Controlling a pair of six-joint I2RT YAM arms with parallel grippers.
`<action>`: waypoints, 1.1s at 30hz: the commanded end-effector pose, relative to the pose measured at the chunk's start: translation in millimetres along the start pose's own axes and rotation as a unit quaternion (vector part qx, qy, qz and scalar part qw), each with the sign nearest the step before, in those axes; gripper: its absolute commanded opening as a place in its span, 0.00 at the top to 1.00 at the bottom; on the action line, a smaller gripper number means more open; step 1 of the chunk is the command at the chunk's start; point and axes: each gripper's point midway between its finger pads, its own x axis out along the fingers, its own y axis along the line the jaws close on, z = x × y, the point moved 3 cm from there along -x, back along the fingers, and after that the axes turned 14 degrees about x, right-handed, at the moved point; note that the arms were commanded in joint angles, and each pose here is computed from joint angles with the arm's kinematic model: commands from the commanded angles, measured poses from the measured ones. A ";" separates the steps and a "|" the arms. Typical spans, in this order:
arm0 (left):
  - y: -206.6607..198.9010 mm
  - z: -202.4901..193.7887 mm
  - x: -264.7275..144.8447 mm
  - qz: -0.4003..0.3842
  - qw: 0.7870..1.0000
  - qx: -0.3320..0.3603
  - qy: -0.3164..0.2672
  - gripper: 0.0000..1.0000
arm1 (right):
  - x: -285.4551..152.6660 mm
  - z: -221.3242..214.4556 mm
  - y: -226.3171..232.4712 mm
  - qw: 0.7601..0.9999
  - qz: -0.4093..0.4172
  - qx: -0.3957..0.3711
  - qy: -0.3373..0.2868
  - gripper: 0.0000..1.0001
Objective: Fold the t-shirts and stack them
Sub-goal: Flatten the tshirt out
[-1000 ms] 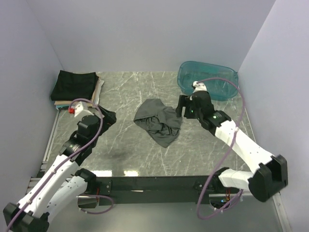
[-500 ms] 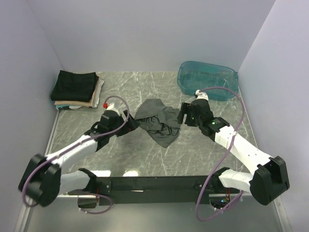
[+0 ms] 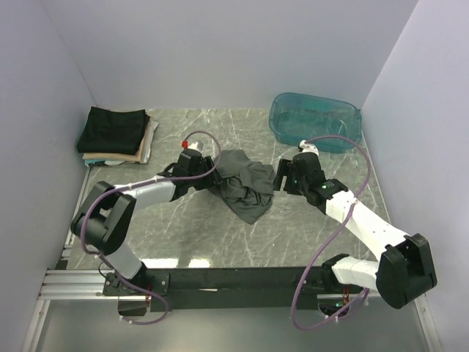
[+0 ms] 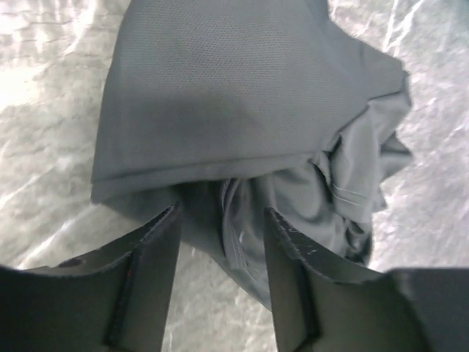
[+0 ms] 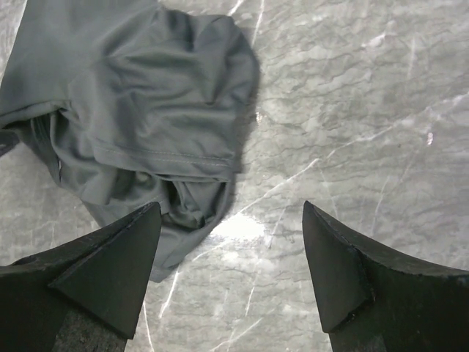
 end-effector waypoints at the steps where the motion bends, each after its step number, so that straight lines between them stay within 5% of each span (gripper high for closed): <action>1: -14.8 11.3 8.8 -0.027 0.999 0.029 -0.008 0.48 | 4.4 6.6 -4.5 1.000 0.003 0.008 -0.008 0.16; 9: -17.9 0.8 27.6 -0.021 0.999 0.039 0.018 0.55 | 15.7 2.1 -15.9 1.000 -0.002 0.021 0.018 0.18; 15: -9.2 2.9 32.3 0.015 0.999 0.042 0.012 0.83 | 20.4 -3.4 -6.2 0.999 0.034 0.004 0.039 0.21; 16: -9.7 7.1 32.1 0.019 0.999 0.040 0.007 0.99 | 21.2 -4.4 -5.1 0.998 0.038 0.002 0.043 0.21; 24: -13.3 29.6 -4.2 0.018 0.997 0.040 -0.063 0.99 | 39.1 -14.5 5.4 0.995 0.051 0.008 0.080 0.26; 33: -3.2 12.2 -33.7 0.024 0.997 0.026 -0.067 0.99 | 75.7 -5.4 27.6 0.993 0.059 0.038 0.096 0.38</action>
